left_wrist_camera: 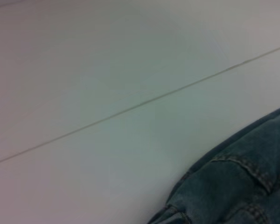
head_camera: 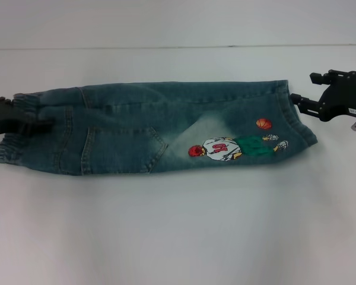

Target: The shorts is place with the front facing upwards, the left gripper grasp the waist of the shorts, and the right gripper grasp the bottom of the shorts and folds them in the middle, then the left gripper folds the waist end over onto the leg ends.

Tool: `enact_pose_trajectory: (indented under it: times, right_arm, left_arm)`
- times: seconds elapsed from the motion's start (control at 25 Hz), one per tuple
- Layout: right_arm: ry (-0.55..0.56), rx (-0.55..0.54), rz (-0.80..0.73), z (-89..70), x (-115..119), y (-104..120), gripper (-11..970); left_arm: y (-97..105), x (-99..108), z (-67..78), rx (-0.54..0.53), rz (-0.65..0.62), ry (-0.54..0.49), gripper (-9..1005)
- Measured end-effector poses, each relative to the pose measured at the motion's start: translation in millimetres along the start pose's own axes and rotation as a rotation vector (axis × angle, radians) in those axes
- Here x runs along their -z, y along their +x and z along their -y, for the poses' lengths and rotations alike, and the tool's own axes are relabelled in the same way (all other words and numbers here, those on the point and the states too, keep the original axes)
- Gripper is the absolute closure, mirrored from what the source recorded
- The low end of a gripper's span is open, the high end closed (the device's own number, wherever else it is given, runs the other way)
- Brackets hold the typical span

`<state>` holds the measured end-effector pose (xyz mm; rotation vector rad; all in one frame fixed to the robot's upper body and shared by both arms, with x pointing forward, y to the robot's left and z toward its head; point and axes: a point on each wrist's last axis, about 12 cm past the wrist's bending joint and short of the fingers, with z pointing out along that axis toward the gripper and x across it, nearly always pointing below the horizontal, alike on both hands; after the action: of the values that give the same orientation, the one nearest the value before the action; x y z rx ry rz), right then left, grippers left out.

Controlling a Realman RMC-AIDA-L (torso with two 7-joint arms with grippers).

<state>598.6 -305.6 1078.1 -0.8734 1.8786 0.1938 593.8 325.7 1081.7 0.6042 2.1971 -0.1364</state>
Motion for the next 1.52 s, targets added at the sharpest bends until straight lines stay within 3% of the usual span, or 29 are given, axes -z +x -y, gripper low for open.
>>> enact_pose_trajectory:
  times: [0.2,0.4,0.52,0.68,0.84,1.04,1.28,1.52]
  right_arm:
    - [0.001,0.001,0.002,-0.3,0.5,0.8,313]
    - [-0.005,-0.018,0.034,-2.1,4.3,1.9,312]
    - [-0.026,-0.03,0.07,-3.5,11.6,1.9,311]
    - [-0.077,-0.044,0.142,-8.1,28.1,1.2,310]
    - [-0.157,-0.067,0.224,-14.9,50.5,5.8,308]
    - [-0.315,-0.026,0.311,-33.6,75.6,16.5,307]
    - [-0.45,0.043,0.352,-57.7,85.2,28.3,305]
    - [-0.503,0.063,0.356,-69.7,78.8,26.8,308]
  left_arm:
    - [1.5,9.0,-8.4,0.032,0.037,-0.042,112]
    - [4.0,34.5,-24.9,0.106,0.153,-0.122,113]
    - [7.9,47.4,-27.0,0.133,0.22,-0.119,113]
    - [17.0,63.2,-16.9,0.145,0.34,-0.019,113]
    - [39.6,84.7,1.3,0.15,0.526,0.139,113]
    - [73.3,102.2,14.4,0.192,0.666,0.195,113]
    - [102.8,107.4,24.1,0.237,0.674,0.144,112]
    - [118.1,97.9,22.0,0.244,0.54,0.107,112]
